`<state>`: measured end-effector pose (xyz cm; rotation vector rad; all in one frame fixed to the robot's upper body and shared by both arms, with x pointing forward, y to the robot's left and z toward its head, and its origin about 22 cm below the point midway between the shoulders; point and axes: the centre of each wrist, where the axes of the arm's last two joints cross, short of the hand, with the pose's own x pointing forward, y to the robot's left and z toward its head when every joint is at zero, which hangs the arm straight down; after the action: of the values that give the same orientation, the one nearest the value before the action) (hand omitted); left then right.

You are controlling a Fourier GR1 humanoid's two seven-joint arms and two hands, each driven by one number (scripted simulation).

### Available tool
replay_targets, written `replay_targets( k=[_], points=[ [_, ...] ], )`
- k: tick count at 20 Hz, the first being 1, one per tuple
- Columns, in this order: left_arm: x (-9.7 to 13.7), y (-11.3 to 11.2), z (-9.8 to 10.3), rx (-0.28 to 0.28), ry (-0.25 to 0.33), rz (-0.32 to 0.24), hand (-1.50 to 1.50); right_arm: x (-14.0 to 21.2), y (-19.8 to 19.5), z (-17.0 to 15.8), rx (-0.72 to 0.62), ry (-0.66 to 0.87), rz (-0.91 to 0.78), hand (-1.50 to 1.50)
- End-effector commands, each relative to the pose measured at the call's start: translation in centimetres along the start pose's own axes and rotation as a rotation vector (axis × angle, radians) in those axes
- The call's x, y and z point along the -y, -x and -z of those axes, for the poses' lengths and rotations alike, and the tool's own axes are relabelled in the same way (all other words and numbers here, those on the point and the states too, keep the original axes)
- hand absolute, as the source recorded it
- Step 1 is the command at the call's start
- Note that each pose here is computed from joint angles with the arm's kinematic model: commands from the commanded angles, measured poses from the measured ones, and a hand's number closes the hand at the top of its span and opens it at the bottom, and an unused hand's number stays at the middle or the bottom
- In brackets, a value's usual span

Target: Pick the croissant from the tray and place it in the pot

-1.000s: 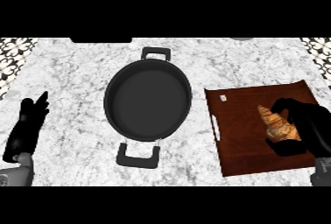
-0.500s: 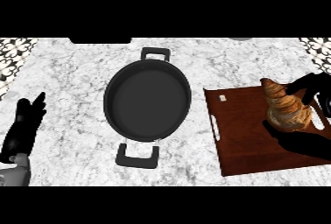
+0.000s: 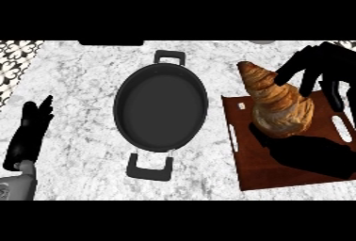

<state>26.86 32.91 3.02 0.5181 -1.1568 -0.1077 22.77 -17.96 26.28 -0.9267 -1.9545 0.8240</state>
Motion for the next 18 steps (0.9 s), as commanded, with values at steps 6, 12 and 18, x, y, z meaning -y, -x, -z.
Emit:
replay_targets(
  k=[6,12,18],
  points=[
    [-1.2,0.2,0.7,-0.003,0.004,-0.004,0.0,-5.5,-6.2,6.7,-0.061,-0.147,0.032,1.5],
    [-0.3,-0.5,-1.0,0.023,0.002,0.011,0.0,-8.8,-8.5,8.3,-0.083,-0.255,0.018,1.5],
    [-0.7,-0.4,-0.2,0.006,0.011,-0.003,0.0,-14.6,-6.8,10.1,-0.157,-0.38,0.074,1.5]
  ],
)
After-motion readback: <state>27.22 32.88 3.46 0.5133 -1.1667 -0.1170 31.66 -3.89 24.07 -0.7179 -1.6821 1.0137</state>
